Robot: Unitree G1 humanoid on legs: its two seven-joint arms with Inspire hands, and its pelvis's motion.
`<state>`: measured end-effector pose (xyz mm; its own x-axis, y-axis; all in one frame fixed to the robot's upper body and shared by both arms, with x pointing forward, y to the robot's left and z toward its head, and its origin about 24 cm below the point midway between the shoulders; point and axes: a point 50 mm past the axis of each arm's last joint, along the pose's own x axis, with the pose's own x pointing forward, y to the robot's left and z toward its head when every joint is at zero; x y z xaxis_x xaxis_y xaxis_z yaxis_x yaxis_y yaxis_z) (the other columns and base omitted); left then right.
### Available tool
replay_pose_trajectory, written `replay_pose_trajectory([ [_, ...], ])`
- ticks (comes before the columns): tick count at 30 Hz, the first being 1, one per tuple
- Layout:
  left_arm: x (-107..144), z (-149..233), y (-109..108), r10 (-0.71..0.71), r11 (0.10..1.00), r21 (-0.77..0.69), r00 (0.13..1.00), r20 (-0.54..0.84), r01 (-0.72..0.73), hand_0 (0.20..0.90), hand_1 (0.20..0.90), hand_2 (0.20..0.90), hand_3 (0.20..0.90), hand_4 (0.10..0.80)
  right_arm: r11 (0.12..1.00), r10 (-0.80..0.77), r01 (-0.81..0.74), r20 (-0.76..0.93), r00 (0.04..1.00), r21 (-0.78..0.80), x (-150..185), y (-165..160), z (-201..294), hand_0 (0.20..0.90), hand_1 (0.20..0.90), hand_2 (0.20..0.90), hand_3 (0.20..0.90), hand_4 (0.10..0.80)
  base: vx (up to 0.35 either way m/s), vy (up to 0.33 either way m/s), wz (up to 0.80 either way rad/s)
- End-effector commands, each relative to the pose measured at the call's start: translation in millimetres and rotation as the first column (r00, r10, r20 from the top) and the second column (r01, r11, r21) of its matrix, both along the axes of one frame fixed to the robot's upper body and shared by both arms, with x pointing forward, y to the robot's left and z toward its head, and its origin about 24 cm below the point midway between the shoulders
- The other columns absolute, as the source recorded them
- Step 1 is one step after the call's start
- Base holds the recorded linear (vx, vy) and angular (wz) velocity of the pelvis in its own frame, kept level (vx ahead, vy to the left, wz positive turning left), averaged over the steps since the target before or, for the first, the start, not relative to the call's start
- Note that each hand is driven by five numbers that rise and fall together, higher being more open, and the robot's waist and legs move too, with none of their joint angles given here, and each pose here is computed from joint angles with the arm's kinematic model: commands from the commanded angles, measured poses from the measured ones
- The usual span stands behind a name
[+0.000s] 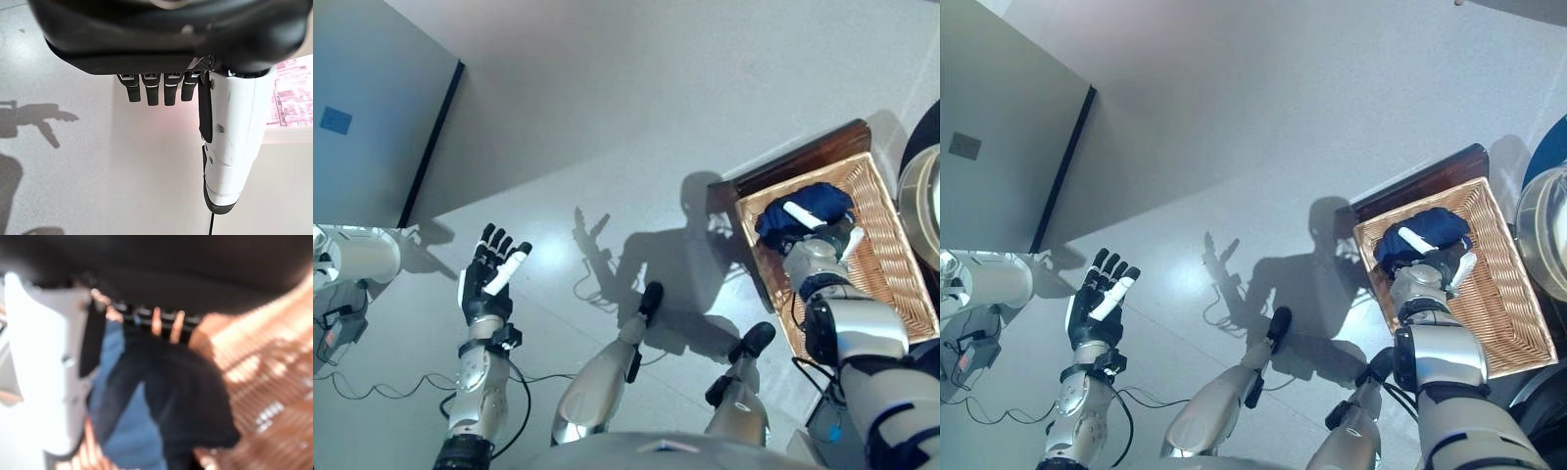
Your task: Pick up the clothes and place them into the washing machine
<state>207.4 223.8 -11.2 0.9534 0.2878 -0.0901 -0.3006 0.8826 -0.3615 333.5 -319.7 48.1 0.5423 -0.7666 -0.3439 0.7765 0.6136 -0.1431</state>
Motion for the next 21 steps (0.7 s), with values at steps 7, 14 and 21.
replay_pose_trajectory([
  [7,0.7,41.6,18.0,0.019,0.995,0.089,0.979,0.204,-0.038,0.9,0.9,0.9,0.9,0.8,0.996,0.012,-0.006,0.074,0.997,-0.089,19.9,3.4,36.7,0.26,0.26,0.26,0.26,0.343,0.0,0.013,-0.04],
  [14,-2.5,39.7,20.2,0.025,0.995,0.089,0.98,0.197,-0.043,0.9,0.9,0.9,0.9,0.8,0.984,0.052,-0.05,0.009,0.999,-0.174,19.7,4.0,35.6,0.2,0.2,0.2,0.2,0.3,0.013,-0.005,-0.01],
  [21,-3.3,39.9,22.1,0.023,0.995,0.094,0.98,0.196,-0.042,0.9,0.9,0.9,0.9,0.8,0.967,0.08,-0.094,-0.066,0.995,-0.236,18.6,5.2,31.7,0.2,0.2,0.2,0.2,0.3,-0.026,0.008,0.01],
])
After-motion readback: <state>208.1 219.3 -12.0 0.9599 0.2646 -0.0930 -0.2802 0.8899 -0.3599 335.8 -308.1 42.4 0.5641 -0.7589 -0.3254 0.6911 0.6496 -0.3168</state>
